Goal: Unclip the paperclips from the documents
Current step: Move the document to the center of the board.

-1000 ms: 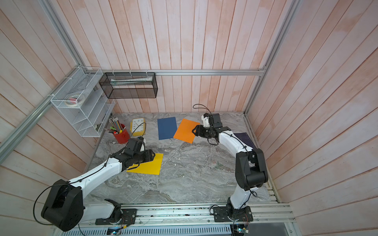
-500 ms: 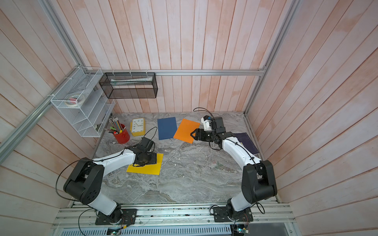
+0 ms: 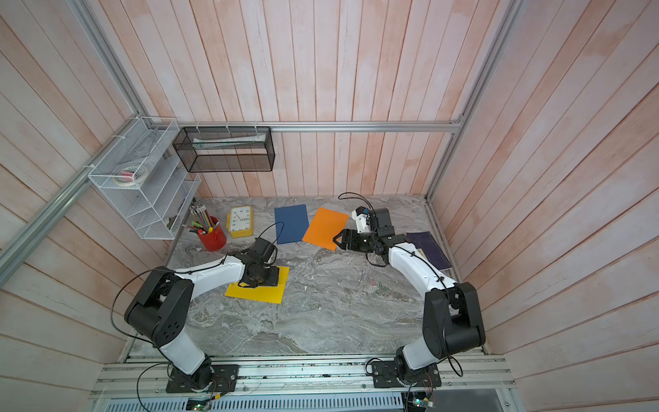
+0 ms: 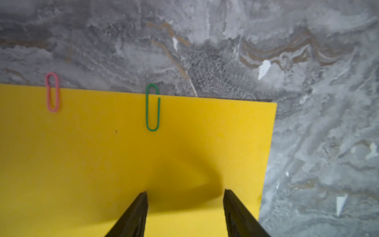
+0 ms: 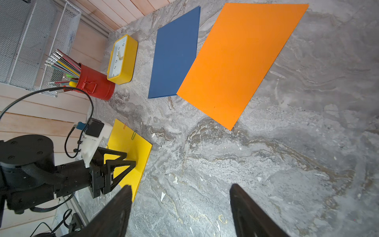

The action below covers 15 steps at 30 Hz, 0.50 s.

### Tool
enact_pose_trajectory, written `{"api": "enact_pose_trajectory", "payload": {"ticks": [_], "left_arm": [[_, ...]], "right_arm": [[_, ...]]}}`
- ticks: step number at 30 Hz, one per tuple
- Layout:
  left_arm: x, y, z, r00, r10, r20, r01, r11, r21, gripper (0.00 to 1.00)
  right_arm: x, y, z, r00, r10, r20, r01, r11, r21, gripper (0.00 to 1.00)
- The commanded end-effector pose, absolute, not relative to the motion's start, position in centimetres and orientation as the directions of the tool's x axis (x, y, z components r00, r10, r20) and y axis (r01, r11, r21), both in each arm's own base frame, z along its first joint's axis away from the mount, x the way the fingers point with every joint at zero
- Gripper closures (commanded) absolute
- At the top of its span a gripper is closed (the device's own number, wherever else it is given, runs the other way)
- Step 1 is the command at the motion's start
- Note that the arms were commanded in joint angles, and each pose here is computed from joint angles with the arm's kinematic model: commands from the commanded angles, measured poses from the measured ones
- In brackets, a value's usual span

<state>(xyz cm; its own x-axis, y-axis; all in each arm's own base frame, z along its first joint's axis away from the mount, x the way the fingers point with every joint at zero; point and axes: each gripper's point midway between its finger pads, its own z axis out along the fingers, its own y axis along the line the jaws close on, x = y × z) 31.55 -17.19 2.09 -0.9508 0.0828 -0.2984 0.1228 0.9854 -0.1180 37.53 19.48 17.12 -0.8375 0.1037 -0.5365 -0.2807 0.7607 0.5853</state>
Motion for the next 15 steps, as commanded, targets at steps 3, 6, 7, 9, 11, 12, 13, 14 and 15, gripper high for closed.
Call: {"api": "enact_pose_trajectory", "payload": {"ticks": [3,6,7,9,11,12,13,14,15], "left_arm": [[26.9,-19.5,-1.5,-0.97,0.215,-0.116,0.232,0.958,-0.166,0.39],[26.6,-21.1,-1.3,-0.957,0.263,-0.122,0.282,0.942,-0.183,0.39],[26.7,-21.7,-1.1,-0.953,0.276,-0.127,0.296,0.936,-0.19,0.39],[26.4,-23.4,-0.9,-0.938,0.32,-0.131,0.342,0.916,-0.212,0.39],[26.0,-24.9,-0.8,-0.92,0.37,-0.129,0.39,0.894,-0.218,0.4],[25.7,-25.7,-0.7,-0.909,0.397,-0.125,0.415,0.883,-0.22,0.4],[25.5,-26.4,-0.8,-0.899,0.422,-0.122,0.439,0.872,-0.218,0.4],[25.2,-27.2,-0.6,-0.885,0.449,-0.124,0.466,0.857,-0.222,0.4],[24.9,-28.0,-0.4,-0.87,0.475,-0.13,0.493,0.841,-0.225,0.4]], "right_arm": [[36.9,19.1,17.8,-0.823,0.101,-0.558,-0.305,0.752,0.585,0.23],[36.5,18.9,17.4,-0.83,0.101,-0.548,-0.297,0.752,0.589,0.23],[36.5,18.9,17.2,-0.831,0.101,-0.547,-0.296,0.753,0.588,0.23],[36.1,18.6,16.8,-0.836,0.103,-0.538,-0.286,0.755,0.589,0.23],[35.8,18.3,16.4,-0.84,0.105,-0.532,-0.278,0.759,0.588,0.23],[35.7,18.1,16.1,-0.842,0.109,-0.528,-0.27,0.763,0.587,0.23],[35.6,17.9,16.0,-0.843,0.111,-0.526,-0.266,0.764,0.587,0.23],[35.4,17.5,15.8,-0.845,0.115,-0.522,-0.257,0.768,0.587,0.23],[35.3,17.2,15.6,-0.846,0.121,-0.519,-0.249,0.771,0.586,0.23]]}}
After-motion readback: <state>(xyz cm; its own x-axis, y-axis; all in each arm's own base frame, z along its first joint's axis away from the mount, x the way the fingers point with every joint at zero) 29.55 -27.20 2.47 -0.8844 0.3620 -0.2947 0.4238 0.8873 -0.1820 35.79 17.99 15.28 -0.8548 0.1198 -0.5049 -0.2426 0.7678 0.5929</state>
